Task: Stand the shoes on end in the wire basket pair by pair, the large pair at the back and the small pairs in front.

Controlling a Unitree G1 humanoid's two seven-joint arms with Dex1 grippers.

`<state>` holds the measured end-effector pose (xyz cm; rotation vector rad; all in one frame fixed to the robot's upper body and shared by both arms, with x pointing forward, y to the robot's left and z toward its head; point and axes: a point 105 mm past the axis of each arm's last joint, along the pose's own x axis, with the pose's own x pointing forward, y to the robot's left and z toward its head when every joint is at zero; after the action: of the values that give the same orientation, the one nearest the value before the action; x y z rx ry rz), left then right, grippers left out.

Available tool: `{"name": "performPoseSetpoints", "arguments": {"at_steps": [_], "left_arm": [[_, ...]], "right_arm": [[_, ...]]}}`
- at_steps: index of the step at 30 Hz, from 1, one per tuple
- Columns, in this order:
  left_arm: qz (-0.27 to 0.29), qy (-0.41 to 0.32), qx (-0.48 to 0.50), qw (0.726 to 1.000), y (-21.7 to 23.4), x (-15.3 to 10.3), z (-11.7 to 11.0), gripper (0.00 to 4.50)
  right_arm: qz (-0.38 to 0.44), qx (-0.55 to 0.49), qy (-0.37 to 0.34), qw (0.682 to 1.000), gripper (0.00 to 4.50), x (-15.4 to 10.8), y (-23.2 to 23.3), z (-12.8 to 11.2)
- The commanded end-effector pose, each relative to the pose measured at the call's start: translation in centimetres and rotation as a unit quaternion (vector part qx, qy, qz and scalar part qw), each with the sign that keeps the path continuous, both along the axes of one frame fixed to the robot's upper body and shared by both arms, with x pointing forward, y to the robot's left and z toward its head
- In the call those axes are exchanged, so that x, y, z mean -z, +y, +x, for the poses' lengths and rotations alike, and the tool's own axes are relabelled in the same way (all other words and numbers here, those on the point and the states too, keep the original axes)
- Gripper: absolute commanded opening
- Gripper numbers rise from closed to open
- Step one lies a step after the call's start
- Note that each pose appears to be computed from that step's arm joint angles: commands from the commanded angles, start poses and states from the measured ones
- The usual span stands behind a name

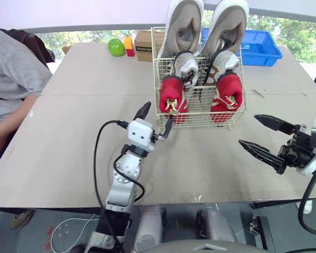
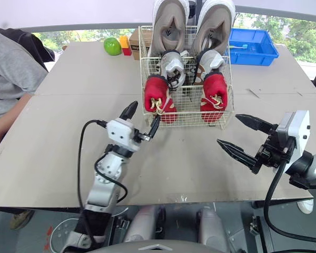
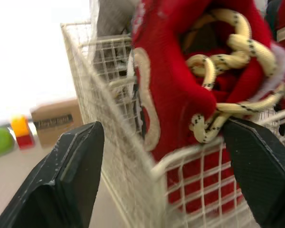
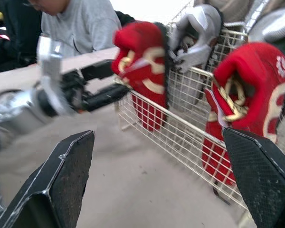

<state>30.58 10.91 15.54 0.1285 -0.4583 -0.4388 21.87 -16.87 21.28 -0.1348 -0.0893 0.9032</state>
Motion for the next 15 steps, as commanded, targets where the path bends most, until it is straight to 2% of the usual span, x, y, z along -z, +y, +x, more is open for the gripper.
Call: {"name": "performPoseSetpoints", "arguments": {"at_steps": [1, 5, 9, 15], "left_arm": [[-0.030, 0.014, 0.087, 0.996, 0.0, -2.2, -1.6, 4.26], [-0.013, 0.074, 0.174, 0.982, 0.8, -2.2, -4.2, 4.26], [0.008, 0.101, 0.183, 0.978, 1.9, -2.0, -5.0, 4.26], [0.066, 0.193, 0.190, 0.960, 4.6, 0.6, -8.1, 4.26]], "right_arm": [[-0.010, -0.001, -0.014, 1.000, 4.17, 0.1, -0.4, 0.0], [-0.022, 0.008, 0.004, 1.000, 4.17, 1.3, -2.1, 0.1], [-0.034, 0.016, 0.015, 0.999, 4.17, 2.2, -3.5, 0.2], [-0.050, 0.042, 0.039, 0.997, 4.17, 3.8, -5.9, -0.8]]}}
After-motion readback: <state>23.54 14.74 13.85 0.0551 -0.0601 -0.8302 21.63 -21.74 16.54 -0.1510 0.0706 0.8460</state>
